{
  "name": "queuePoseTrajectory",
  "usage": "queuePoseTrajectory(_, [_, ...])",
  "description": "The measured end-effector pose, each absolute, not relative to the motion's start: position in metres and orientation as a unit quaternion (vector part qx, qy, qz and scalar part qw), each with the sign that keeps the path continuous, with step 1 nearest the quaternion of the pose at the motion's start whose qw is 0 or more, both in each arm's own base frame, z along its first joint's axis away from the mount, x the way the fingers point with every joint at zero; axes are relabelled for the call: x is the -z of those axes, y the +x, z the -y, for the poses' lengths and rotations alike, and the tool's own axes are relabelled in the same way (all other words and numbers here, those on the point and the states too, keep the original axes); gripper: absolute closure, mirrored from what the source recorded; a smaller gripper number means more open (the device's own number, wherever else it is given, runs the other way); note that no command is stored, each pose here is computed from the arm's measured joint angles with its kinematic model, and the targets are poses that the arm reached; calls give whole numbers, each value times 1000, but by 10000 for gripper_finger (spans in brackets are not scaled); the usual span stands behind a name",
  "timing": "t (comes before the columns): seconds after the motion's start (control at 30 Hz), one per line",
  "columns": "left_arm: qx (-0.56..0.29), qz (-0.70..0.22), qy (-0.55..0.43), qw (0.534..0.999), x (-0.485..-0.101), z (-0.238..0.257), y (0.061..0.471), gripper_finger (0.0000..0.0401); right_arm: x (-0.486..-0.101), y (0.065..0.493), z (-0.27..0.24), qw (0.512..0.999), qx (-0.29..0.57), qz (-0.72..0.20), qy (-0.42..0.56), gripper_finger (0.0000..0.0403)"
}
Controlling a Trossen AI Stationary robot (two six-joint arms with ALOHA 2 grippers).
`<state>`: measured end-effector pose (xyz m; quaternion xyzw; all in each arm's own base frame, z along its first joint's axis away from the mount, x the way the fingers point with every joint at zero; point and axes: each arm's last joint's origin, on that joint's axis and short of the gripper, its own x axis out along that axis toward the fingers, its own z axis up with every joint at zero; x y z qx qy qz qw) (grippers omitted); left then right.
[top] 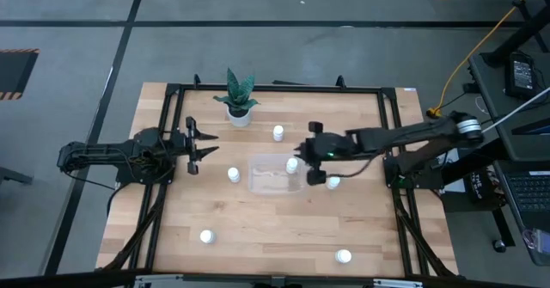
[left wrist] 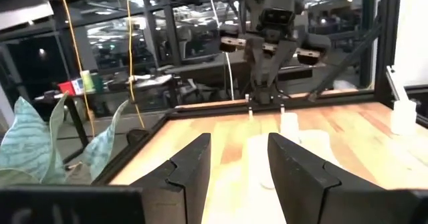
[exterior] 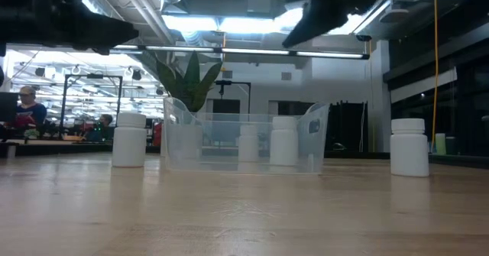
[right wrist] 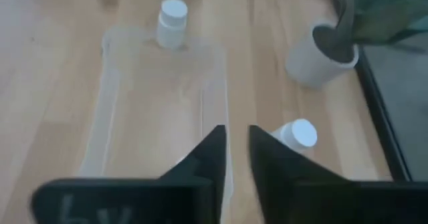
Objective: Pick and place pill bottles into a basket
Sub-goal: Put the white medicine bottle into the transparent bin
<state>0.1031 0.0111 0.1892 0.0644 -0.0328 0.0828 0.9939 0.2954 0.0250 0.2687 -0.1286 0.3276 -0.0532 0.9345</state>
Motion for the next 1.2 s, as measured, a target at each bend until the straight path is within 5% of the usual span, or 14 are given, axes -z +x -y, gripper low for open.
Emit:
queuePoseTrajectory(0.13, [-80, 14, 59, 995, -186, -11, 104, 258, -247, 274, -23, 953, 54, -267, -129, 396])
queuePoseTrajectory(0.47, [-29, -20, 65, 997, -179, -8, 105, 258, -212, 243, -20, 981, 69, -168, -72, 371])
queuePoseTrajectory(0.87, [-32, -24, 86, 995, -178, -9, 105, 255, -216, 244, -20, 987, 73, -132, -56, 371])
queuePoseTrajectory(1.2, [-22, 18, 86, 996, -186, -8, 105, 198, -219, 245, -12, 988, 93, -116, -35, 371])
